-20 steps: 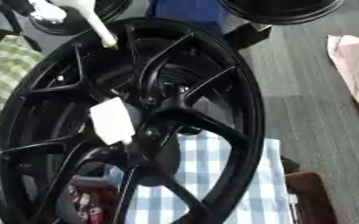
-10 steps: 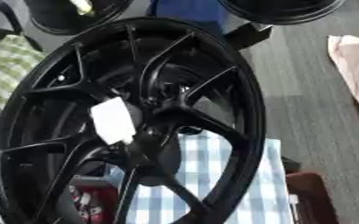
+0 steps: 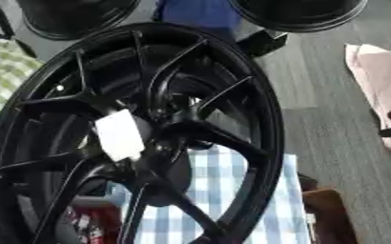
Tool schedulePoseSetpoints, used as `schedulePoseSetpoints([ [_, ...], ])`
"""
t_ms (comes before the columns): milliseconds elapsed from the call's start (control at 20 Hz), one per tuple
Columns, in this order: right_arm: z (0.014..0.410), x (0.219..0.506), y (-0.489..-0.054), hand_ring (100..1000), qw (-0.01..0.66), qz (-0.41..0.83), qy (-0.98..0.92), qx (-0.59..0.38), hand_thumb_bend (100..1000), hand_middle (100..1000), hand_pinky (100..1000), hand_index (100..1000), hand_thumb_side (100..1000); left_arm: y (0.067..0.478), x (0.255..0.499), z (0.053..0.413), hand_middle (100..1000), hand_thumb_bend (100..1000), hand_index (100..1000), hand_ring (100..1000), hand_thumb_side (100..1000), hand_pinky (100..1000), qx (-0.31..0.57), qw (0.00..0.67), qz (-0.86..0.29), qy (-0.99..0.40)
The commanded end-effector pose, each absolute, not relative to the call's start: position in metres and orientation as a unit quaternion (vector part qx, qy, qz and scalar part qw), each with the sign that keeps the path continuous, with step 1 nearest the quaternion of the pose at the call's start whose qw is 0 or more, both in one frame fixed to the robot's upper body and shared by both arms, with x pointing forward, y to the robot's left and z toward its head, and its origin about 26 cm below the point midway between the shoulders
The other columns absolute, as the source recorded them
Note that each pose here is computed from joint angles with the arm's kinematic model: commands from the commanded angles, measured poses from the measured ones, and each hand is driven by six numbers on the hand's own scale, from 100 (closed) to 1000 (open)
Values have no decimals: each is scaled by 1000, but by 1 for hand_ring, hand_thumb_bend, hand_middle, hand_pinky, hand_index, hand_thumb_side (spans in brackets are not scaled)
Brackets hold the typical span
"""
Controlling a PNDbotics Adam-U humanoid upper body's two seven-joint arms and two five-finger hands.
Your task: Pull the pin out of the wheel hub.
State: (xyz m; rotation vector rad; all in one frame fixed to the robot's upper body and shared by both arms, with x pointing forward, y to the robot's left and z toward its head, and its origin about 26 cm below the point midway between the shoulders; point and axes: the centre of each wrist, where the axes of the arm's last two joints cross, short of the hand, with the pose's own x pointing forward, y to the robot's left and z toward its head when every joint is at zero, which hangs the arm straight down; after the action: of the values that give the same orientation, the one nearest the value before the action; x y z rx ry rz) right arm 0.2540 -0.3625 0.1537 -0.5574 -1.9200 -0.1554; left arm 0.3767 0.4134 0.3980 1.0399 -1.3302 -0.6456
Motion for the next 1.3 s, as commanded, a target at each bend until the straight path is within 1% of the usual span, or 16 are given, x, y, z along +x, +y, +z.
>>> schedulePoseSetpoints([
  [50, 162, 253, -362, 574, 524, -62, -815, -238, 100, 681, 804, 603, 712, 447, 373, 388, 264, 100, 388, 452, 100, 687, 462, 649, -219, -564],
  [250, 162, 254, -361, 574, 525, -61, -816, -234, 100, 681, 804, 603, 711, 469, 384, 333, 304, 100, 430, 470, 100, 698, 433, 689, -201, -546],
  [350, 162, 254, -360, 574, 525, -60, -817, -232, 100, 681, 804, 603, 710, 471, 386, 308, 397, 155, 526, 516, 100, 728, 420, 696, -204, -546],
  [400, 163, 255, -360, 574, 525, -59, -817, -230, 100, 681, 804, 603, 712, 470, 387, 297, 535, 229, 672, 607, 159, 779, 414, 697, -208, -547],
  [450, 163, 255, -360, 574, 525, -59, -818, -229, 100, 681, 804, 603, 710, 470, 386, 286, 569, 291, 702, 625, 224, 788, 406, 699, -215, -548],
  [500, 163, 255, -359, 574, 525, -58, -818, -228, 100, 681, 804, 603, 710, 469, 386, 276, 757, 582, 836, 760, 446, 848, 398, 701, -224, -548],
  [600, 163, 255, -359, 574, 526, -57, -818, -227, 100, 681, 804, 603, 711, 468, 381, 261, 825, 792, 901, 809, 535, 889, 386, 702, -247, -545],
  [650, 163, 255, -359, 574, 527, -56, -817, -226, 100, 681, 804, 603, 711, 468, 378, 254, 831, 843, 908, 812, 568, 892, 382, 700, -256, -546],
  [700, 163, 255, -358, 574, 527, -55, -817, -225, 100, 681, 804, 603, 711, 469, 375, 248, 827, 919, 908, 809, 623, 890, 380, 698, -262, -548],
  [750, 163, 255, -358, 574, 528, -54, -817, -224, 100, 681, 804, 603, 711, 469, 371, 244, 824, 961, 906, 806, 675, 886, 378, 694, -266, -552],
  [850, 163, 256, -358, 573, 529, -52, -817, -222, 100, 680, 804, 602, 712, 472, 362, 234, 811, 934, 894, 796, 687, 878, 376, 688, -271, -558],
  [900, 163, 256, -357, 573, 530, -51, -817, -221, 100, 680, 804, 602, 712, 475, 358, 230, 779, 773, 862, 774, 694, 862, 376, 685, -270, -562],
  [950, 163, 256, -357, 573, 530, -51, -817, -220, 100, 680, 804, 602, 711, 477, 353, 227, 754, 656, 834, 753, 685, 848, 376, 682, -264, -568],
  [1100, 163, 256, -356, 573, 532, -47, -817, -217, 100, 680, 804, 602, 709, 481, 338, 225, 664, 435, 752, 670, 683, 812, 374, 668, -232, -600],
  [1200, 163, 256, -356, 573, 531, -45, -818, -216, 100, 680, 804, 602, 708, 477, 333, 233, 632, 364, 721, 634, 678, 804, 369, 641, -207, -640],
  [1300, 163, 257, -356, 573, 531, -44, -818, -215, 100, 680, 804, 602, 707, 470, 331, 245, 613, 331, 703, 611, 656, 800, 360, 609, -176, -684],
])
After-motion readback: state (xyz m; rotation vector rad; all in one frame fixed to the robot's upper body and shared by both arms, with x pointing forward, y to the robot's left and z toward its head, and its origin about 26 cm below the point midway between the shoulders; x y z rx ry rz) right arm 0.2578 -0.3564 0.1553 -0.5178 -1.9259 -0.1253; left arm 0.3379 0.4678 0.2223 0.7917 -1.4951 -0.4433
